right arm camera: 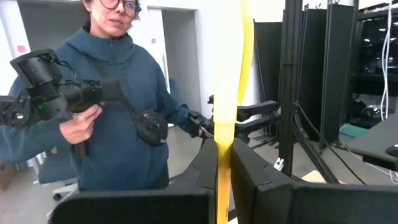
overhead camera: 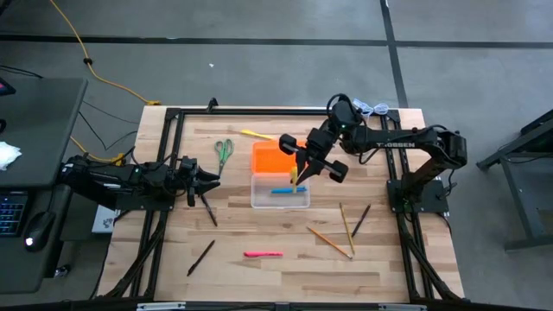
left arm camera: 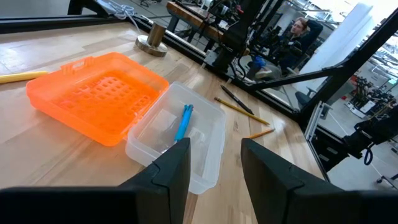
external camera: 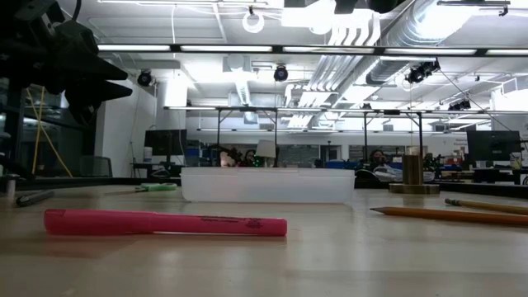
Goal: Pick & place school supplies into a supply box
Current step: Put the bottom yellow pen into the orange supply box
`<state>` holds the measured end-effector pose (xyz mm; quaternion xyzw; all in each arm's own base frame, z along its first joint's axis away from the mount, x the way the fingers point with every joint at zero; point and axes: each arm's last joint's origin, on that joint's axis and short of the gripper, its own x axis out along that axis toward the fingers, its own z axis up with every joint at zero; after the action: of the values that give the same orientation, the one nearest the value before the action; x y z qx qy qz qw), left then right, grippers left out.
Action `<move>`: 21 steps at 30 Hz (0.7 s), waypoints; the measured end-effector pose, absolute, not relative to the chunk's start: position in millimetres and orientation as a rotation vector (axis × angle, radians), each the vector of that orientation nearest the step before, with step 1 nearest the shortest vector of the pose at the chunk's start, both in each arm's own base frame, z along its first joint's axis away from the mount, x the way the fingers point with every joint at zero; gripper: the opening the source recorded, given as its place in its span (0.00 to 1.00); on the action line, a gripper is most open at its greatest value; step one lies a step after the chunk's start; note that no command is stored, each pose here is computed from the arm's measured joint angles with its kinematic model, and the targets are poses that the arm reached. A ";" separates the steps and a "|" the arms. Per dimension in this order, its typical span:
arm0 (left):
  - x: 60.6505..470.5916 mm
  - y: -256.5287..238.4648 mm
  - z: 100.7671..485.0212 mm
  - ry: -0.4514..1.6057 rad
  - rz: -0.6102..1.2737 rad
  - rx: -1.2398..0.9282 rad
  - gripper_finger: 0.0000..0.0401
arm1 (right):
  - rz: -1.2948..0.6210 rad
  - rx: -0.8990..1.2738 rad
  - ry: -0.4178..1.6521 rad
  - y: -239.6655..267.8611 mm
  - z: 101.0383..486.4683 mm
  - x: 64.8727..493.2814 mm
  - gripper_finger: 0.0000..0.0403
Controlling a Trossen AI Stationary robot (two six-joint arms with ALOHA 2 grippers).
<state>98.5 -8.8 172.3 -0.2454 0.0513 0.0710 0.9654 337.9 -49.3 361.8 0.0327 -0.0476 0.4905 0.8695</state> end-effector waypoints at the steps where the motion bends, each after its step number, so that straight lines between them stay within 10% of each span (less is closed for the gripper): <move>1: 98.5 -8.8 172.2 0.104 0.144 -0.497 0.43 | 1.021 0.069 -0.101 -49.4 361.9 338.1 0.02; 21: 98.5 -8.8 172.3 0.103 0.144 -0.497 0.43 | 0.667 0.281 0.219 -59.8 319.7 347.3 0.02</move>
<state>98.5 -8.8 172.3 -0.2455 0.0511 0.0712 0.9654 347.3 -59.8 319.7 0.1370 0.1069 0.3257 0.9294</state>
